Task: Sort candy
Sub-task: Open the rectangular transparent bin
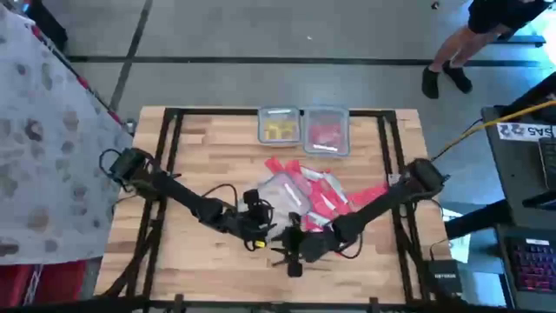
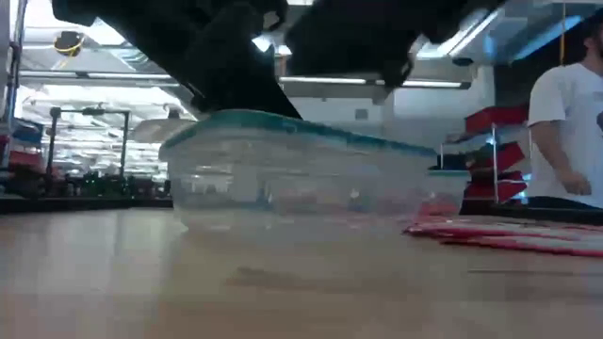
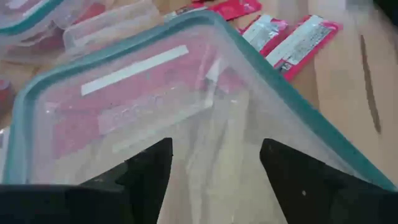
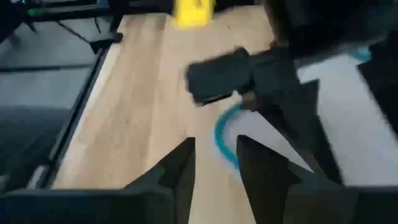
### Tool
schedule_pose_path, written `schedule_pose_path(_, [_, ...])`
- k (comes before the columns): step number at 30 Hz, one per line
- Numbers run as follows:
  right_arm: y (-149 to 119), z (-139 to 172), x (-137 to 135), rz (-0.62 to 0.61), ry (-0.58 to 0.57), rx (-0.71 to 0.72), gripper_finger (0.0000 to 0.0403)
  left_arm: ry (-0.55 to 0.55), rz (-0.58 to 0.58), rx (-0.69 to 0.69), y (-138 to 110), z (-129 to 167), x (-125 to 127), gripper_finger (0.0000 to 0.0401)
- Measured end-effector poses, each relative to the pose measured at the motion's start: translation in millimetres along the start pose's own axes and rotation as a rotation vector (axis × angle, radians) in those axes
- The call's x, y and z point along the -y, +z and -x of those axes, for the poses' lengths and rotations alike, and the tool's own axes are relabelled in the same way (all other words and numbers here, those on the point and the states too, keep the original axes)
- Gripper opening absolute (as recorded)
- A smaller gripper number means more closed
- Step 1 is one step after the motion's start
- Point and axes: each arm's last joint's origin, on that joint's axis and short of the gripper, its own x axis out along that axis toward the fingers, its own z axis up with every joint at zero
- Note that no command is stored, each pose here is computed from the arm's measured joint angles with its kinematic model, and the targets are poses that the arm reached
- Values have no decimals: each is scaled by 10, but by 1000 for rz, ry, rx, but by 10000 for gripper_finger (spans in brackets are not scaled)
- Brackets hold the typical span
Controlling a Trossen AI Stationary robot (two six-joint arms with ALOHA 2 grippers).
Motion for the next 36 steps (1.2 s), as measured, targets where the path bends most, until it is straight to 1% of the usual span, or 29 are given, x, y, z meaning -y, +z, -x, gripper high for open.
schedule_pose_path(3, [-112,224,-31,63,-22,-70,105,-13,-8,5,64,8,26,238])
schedule_pose_path(4, [-159,296,-32,65,-34,-89,105,-20,-11,9,94,12,40,238])
schedule_pose_path(7, [-324,454,14,14,-86,-118,105,-41,-21,30,203,34,83,238])
schedule_pose_path(10, [-579,456,103,-55,-124,-134,107,-87,-10,72,376,55,102,238])
schedule_pose_path(12, [-723,434,162,-105,-127,-130,112,-97,-14,79,429,36,70,238])
schedule_pose_path(16, [-963,396,283,-192,-97,-69,134,-70,1,61,445,-70,-63,238])
schedule_pose_path(18, [-1033,382,350,-230,-85,-26,150,-85,11,41,434,-138,-112,238])
schedule_pose_path(21, [-1153,362,489,-288,-86,9,180,-107,15,-7,357,-265,-142,238])
schedule_pose_path(24, [-1244,328,595,-329,-81,54,204,-105,27,-17,316,-331,-130,238])
schedule_pose_path(28, [-1331,264,651,-333,-41,122,220,-98,30,-30,264,-393,-95,238])
schedule_pose_path(33, [-1365,159,614,-288,1,212,220,-97,40,-52,223,-418,-88,238])
schedule_pose_path(36, [-1397,113,608,-273,-9,254,220,-102,31,-66,207,-419,-89,238])
